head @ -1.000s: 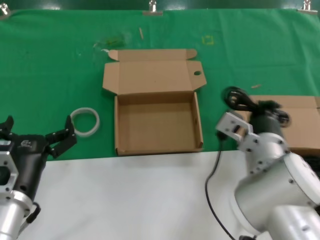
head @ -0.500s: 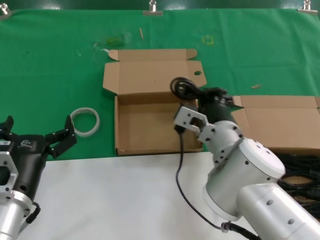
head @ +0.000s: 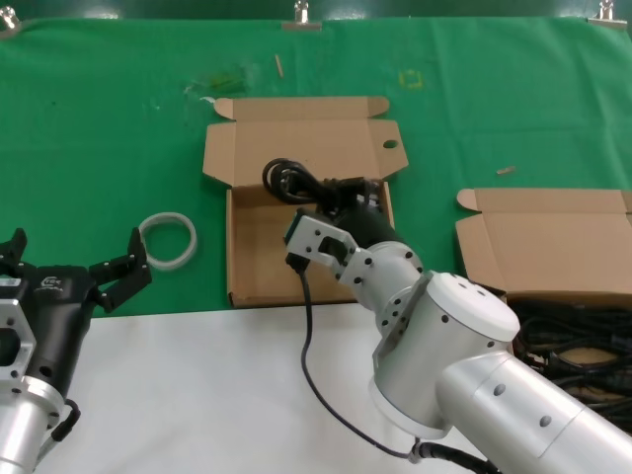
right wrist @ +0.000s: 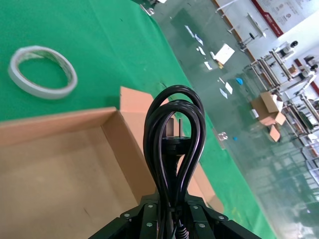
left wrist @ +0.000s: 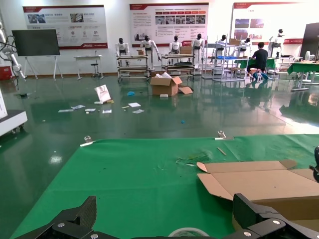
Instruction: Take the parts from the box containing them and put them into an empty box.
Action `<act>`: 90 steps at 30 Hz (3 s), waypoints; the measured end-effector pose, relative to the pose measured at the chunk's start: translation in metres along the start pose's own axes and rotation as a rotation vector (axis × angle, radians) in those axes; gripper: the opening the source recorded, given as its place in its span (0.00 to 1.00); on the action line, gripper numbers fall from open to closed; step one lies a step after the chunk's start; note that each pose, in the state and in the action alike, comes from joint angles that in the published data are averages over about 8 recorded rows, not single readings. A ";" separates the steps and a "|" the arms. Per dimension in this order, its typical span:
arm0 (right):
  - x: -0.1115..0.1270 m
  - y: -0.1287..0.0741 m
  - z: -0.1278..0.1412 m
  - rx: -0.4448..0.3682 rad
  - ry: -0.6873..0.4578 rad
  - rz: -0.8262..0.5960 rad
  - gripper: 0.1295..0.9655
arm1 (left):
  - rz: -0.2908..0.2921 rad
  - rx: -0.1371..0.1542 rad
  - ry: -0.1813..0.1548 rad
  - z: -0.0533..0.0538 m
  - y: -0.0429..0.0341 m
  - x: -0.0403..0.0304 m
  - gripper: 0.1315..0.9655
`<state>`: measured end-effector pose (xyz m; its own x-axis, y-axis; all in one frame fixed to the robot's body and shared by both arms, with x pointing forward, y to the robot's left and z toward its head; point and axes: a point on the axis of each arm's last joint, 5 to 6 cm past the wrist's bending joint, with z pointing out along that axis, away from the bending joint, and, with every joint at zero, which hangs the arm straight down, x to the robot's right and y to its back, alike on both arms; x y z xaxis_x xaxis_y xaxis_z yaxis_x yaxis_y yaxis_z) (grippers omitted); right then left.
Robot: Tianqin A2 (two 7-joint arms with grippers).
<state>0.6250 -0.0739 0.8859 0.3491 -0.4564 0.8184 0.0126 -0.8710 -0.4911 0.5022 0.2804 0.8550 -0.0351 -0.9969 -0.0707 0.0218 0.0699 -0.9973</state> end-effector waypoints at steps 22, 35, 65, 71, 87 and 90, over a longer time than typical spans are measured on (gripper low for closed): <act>-0.012 -0.009 0.004 0.037 -0.045 0.113 0.09 | 0.000 0.000 0.000 0.000 0.0000 0.0000 1.00; -0.012 -0.009 0.004 0.038 -0.045 0.114 0.16 | 0.000 0.000 0.000 0.000 0.0000 0.0000 1.00; -0.013 0.007 -0.012 0.108 0.027 0.389 0.76 | 0.000 0.000 0.000 0.000 0.0000 0.0000 1.00; -0.012 0.016 -0.019 0.134 0.059 0.498 0.86 | 0.000 0.000 0.000 0.000 0.0000 0.0000 1.00; -0.008 0.049 -0.042 0.192 0.145 0.755 1.00 | 0.000 0.000 0.000 0.000 0.0000 0.0000 1.00; -0.007 0.056 -0.047 0.202 0.160 0.796 1.00 | 0.000 0.000 0.000 0.000 0.0000 0.0000 1.00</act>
<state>0.5793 -0.1280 0.8664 0.1874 -0.9552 0.2291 -0.0089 -0.2349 -0.9720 0.5022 0.2804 0.8550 -0.0351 -0.9969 -0.0707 0.0218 0.0700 -0.9973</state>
